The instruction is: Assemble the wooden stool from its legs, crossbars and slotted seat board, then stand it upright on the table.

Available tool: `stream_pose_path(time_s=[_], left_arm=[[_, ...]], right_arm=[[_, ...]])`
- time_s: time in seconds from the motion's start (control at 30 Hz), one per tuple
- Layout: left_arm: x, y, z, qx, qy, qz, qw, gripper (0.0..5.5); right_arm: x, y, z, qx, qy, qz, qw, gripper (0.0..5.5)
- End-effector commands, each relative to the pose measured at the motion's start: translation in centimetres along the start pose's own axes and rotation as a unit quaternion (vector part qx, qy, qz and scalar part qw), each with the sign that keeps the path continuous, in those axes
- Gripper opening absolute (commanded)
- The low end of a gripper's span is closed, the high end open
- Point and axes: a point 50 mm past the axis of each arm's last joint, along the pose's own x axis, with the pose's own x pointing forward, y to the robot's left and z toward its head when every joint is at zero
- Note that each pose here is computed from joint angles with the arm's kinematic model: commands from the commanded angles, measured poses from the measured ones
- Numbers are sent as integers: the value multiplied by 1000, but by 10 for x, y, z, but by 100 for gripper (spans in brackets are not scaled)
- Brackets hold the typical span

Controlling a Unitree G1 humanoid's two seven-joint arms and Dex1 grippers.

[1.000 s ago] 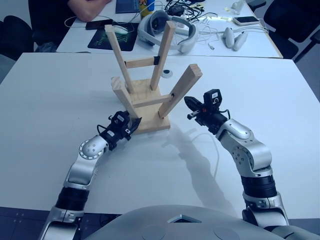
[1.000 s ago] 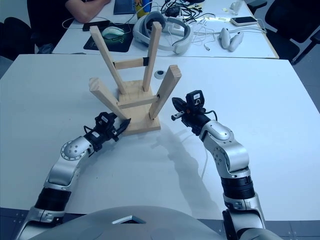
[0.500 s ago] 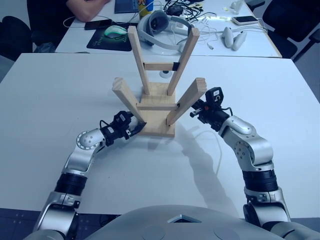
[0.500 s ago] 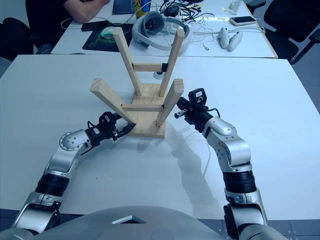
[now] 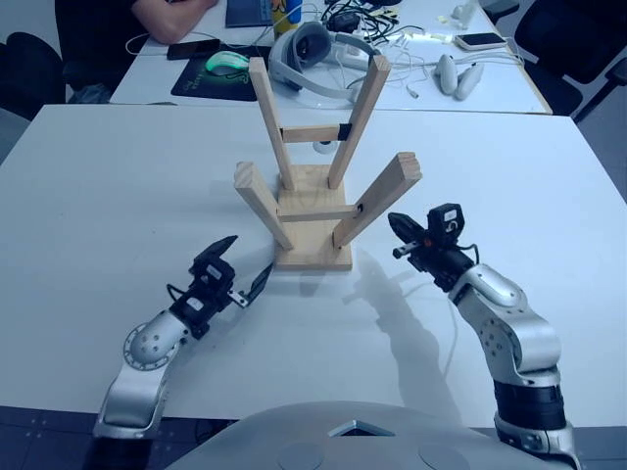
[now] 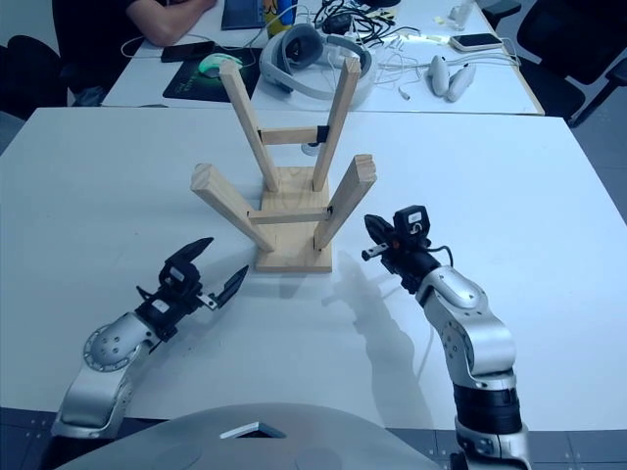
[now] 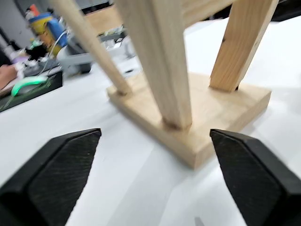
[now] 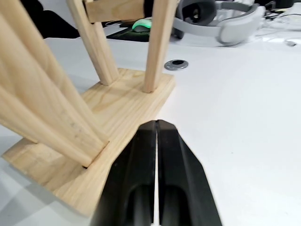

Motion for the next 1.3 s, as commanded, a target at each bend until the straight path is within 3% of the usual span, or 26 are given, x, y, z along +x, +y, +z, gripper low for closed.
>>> stream_pose_path(time_s=[0.03, 0.17, 0.3, 0.43, 0.57, 1.03, 1.2, 1.3], left_arm=[[-12, 9, 25, -26, -43, 136, 989, 498], [-18, 7, 49, -69, -51, 264, 961, 538], [-19, 11, 58, -61, -15, 379, 923, 538], [-16, 5, 76, -103, -58, 371, 921, 538], [-17, 3, 91, -83, -90, 366, 922, 538], [-6, 0, 83, -130, -77, 384, 911, 337], [1, 10, 81, -136, -69, 356, 922, 266], [7, 12, 83, -128, -68, 311, 939, 211]], right_arm=[[-27, 6, 20, 13, -44, -28, 999, 0], [-39, 10, 52, -9, -91, -72, 993, 0], [-39, 7, 48, -7, -69, -122, 990, 0], [-29, 5, 49, -18, -57, -135, 989, 0], [-21, 2, 59, -14, -88, -108, 990, 0], [-8, -8, 52, -17, -28, -98, 995, 0], [-18, -11, 51, -81, -38, -209, 974, 0], [-42, -5, 54, -169, -69, -210, 960, 0]])
